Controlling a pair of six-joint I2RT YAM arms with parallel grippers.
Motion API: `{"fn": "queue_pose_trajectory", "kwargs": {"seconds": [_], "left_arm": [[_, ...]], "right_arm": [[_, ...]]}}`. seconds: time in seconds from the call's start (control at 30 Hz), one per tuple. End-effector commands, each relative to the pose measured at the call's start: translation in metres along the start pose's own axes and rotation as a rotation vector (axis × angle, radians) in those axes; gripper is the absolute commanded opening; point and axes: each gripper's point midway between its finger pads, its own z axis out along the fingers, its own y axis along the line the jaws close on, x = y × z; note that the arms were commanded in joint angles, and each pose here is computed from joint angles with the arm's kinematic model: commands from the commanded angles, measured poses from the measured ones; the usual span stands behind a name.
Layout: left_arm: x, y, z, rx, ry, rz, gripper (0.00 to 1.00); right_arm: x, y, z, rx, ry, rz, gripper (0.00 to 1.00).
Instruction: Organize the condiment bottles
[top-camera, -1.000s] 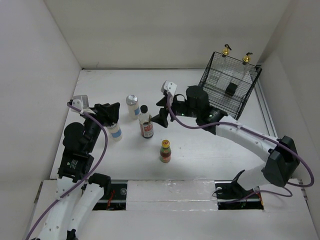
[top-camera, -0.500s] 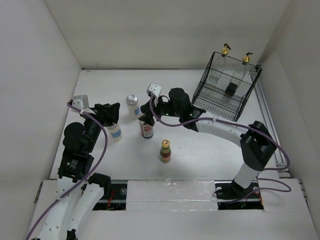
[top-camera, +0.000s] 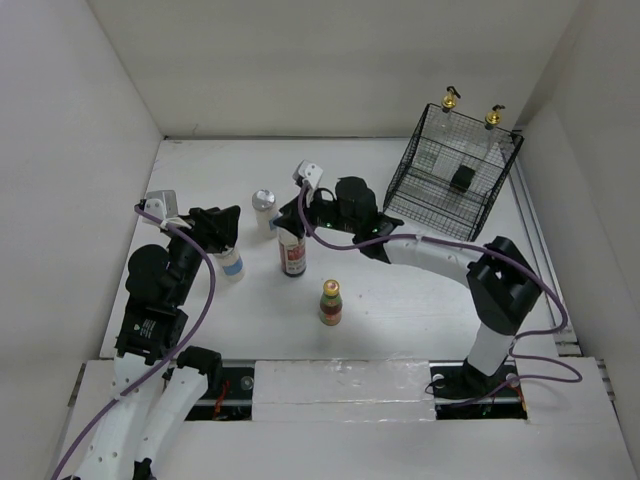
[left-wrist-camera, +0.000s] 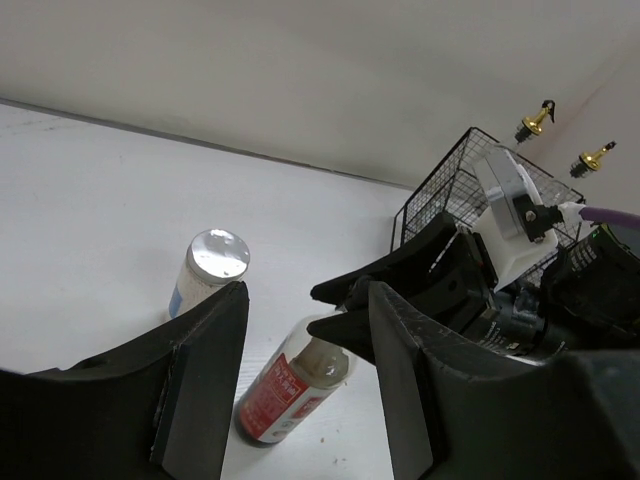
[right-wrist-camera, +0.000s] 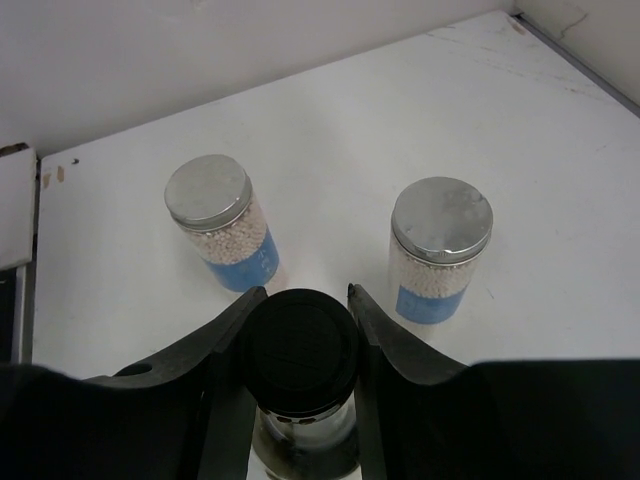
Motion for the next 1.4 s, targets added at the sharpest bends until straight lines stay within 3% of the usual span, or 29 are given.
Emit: {"fn": "queue_pose_trajectory", "kwargs": {"seconds": [0.0, 0.13, 0.27, 0.5, 0.7, 0.93, 1.37], "left_arm": [[-0.007, -0.008, -0.001, 0.038, -0.027, 0.005, 0.47], [-0.007, -0.008, -0.001, 0.038, -0.027, 0.005, 0.47], [-0.007, -0.008, -0.001, 0.038, -0.027, 0.005, 0.47], [-0.007, -0.008, -0.001, 0.038, -0.027, 0.005, 0.47], [-0.009, -0.009, -0.001, 0.042, -0.035, 0.005, 0.47], [-0.008, -0.011, -0.001, 0.05, -0.031, 0.005, 0.47], [-0.004, -0.008, 0.003, 0.043, -0.014, 0.006, 0.47]], "right_arm": [[-0.108, 0.0, -0.023, 0.041, -0.267, -0.071, 0.24], [-0.191, -0.013, -0.066, 0.12, -0.42, -0.11, 0.22], [-0.246, -0.032, -0.108, 0.163, -0.531, -0.091, 0.2], [-0.296, -0.091, -0.192, 0.367, -0.613, -0.136, 0.2], [-0.314, -0.154, -0.258, 0.609, -0.597, -0.196, 0.2], [-0.311, -0.216, -0.303, 0.801, -0.545, -0.223, 0.2], [-0.285, -0.28, -0.323, 0.924, -0.488, -0.223, 0.2]]}}
